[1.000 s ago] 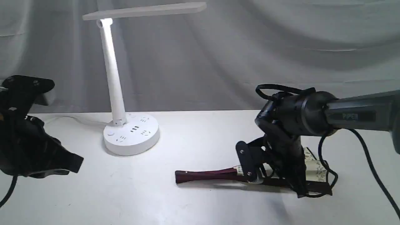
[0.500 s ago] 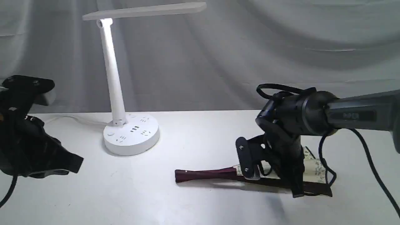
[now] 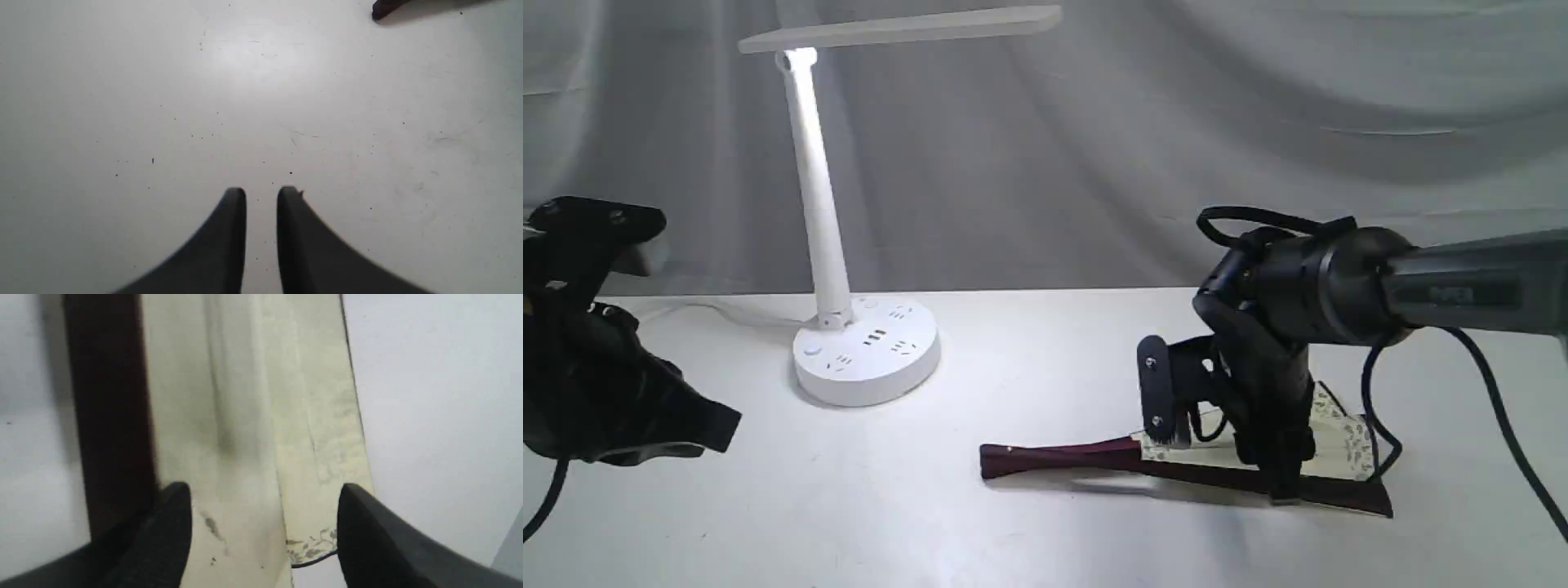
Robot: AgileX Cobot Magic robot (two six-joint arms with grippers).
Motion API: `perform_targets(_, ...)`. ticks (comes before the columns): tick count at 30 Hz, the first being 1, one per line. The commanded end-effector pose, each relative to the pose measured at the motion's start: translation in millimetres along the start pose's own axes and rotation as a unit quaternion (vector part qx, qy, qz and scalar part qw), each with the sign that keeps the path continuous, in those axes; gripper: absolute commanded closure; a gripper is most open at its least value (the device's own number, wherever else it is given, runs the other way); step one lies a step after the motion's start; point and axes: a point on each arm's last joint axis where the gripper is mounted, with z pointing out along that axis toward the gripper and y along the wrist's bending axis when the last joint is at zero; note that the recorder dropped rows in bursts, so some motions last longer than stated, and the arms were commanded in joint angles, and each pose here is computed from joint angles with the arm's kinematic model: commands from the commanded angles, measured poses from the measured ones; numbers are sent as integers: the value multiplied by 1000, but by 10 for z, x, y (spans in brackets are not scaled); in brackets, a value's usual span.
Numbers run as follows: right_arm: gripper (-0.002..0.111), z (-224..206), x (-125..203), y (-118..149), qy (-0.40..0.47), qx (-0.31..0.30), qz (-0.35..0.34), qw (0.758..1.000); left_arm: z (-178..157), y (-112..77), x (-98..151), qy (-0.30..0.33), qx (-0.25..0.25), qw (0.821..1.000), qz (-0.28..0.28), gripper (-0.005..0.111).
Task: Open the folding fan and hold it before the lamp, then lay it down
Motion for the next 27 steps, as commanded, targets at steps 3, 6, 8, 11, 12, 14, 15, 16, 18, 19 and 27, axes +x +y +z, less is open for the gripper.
perform_targets(3,55,-186,47,-57,-14,10,76,997,-10,-17,-17,-4,0,1000,7,93)
perform_targets(6,55,-221,50,-61,-20,6,140,990,-10,-17,-17,-4,0,1000,7,93)
perform_targets(8,55,-221,61,-37,-11,-7,178,984,-10,-17,-17,-4,0,1000,7,93)
perform_targets(11,55,-221,82,-16,3,-16,221,975,-10,-17,-17,-4,0,1000,7,93)
perform_targets(12,55,-221,93,-6,10,-20,236,971,-10,-17,-17,-4,0,1000,7,93)
perform_targets(14,55,-223,101,24,19,-34,253,967,-10,-17,-17,-4,0,1000,7,93)
perform_targets(15,55,-225,100,45,22,-46,260,964,-10,-17,-17,-4,0,1000,7,93)
perform_targets(16,55,-228,94,68,22,-59,263,963,-10,-17,-17,-4,0,1000,7,93)
perform_targets(18,55,-234,73,109,17,-84,263,961,-10,-17,-17,-4,0,1000,7,93)
perform_targets(19,55,-239,46,134,7,-101,269,958,-10,-17,-17,-4,0,1000,7,93)
perform_targets(27,55,-547,32,97,-76,-155,307,936,-10,-17,-17,-4,0,1000,7,93)
